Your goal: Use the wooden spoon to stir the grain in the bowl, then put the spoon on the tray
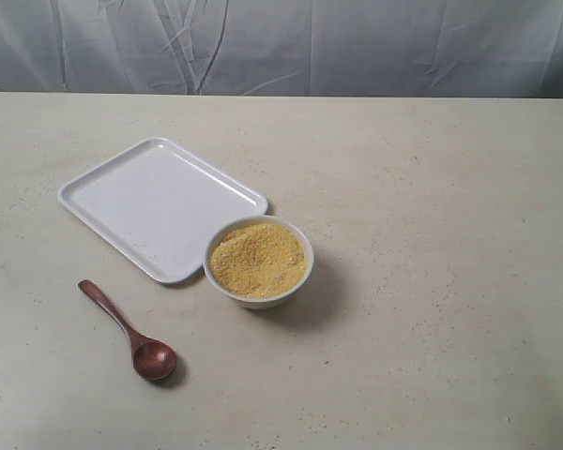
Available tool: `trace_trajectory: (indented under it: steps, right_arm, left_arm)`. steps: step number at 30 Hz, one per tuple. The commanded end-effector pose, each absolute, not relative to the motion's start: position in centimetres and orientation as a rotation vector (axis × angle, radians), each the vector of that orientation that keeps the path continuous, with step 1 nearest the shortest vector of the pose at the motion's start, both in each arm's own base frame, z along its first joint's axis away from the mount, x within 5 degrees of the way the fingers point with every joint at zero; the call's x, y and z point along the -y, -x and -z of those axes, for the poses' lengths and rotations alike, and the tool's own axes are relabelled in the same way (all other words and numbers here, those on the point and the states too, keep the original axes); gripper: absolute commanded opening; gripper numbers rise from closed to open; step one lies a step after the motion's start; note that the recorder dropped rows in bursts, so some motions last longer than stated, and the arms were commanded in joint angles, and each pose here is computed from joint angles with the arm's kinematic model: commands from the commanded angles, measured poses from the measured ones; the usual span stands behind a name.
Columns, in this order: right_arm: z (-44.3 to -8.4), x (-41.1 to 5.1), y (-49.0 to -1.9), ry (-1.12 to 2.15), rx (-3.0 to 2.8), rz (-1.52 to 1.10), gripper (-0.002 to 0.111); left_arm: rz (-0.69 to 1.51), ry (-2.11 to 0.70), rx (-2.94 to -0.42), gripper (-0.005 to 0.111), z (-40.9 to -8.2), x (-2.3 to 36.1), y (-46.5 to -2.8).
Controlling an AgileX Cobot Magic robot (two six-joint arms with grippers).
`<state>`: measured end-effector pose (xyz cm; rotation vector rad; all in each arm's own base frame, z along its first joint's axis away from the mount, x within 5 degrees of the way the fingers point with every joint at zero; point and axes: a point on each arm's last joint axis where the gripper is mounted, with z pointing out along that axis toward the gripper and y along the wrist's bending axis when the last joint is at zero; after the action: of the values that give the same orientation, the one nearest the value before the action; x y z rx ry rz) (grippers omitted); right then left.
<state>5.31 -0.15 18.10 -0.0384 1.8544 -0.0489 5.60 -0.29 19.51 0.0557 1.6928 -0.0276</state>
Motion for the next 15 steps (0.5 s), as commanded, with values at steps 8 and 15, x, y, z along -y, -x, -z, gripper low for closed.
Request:
trace_trajectory:
  steps: [8,15]
  right_arm:
    - [-18.07,0.17,-5.31,0.032,-1.844,0.051,-0.001]
    - [-18.07,0.16,-5.31,0.031,-1.844,0.049,-0.001]
  left_arm:
    - [0.032,-0.052,-1.685,0.0,-19.48,0.29,-5.58]
    - [0.032,-0.052,-1.685,0.0,-19.48,0.29,-5.58]
